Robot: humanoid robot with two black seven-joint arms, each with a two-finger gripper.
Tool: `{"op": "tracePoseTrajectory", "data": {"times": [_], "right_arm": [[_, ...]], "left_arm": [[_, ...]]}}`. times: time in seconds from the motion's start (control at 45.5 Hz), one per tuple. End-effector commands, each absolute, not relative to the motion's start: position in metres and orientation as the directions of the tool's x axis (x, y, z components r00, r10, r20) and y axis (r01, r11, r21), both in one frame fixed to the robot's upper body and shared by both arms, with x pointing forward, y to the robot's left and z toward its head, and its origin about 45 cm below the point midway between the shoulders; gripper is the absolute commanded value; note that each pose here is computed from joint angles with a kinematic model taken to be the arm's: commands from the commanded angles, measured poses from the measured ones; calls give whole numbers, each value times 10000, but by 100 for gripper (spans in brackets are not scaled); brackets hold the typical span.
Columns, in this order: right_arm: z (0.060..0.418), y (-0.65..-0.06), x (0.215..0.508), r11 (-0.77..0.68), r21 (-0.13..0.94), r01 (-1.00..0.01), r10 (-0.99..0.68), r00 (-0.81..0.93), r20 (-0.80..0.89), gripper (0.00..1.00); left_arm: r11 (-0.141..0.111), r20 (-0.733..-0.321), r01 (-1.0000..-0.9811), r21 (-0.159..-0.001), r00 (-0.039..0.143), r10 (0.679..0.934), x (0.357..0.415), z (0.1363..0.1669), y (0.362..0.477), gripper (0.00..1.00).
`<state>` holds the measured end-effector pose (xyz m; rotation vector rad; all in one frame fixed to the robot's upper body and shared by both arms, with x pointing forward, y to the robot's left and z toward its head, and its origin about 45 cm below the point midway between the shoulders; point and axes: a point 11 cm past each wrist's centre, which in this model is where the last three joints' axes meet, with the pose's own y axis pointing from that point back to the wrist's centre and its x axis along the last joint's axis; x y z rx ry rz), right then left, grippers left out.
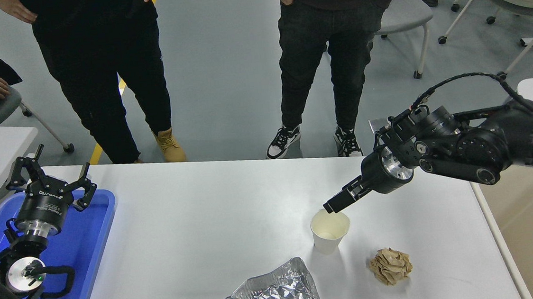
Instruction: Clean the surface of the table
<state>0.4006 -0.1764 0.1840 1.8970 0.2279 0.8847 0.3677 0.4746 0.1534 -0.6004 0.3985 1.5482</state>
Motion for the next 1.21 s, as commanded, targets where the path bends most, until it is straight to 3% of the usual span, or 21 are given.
{"op": "tracePoseTrajectory", "data": {"times": [0.0, 0.571, 0.747, 1.187], "right_arm": [[1617, -1821, 4062, -4691, 8475, -2486, 4935, 7220, 4849, 98], [1313, -1939, 3930, -4760, 8422, -2534, 4649, 7404, 4855, 97], [1275, -1898, 3902, -4874, 8360, -2520, 4672, 7336, 4935, 81], [1195, -1945, 3848, -4673, 8533, -2312, 4923, 7336, 4684, 0]], "left_arm": [[-746, -5934, -9914, -1078, 39, 8049, 3677, 1534, 4746, 100], [-746, -5934, -9914, -1078, 39, 8049, 3677, 1534, 4746, 100], [-746, -5934, -9914, -1078, 39, 8049, 3677, 1534, 4746, 100], [-746, -5934, -9914, -1078, 39, 8049, 3677, 1534, 4746, 100]]}}
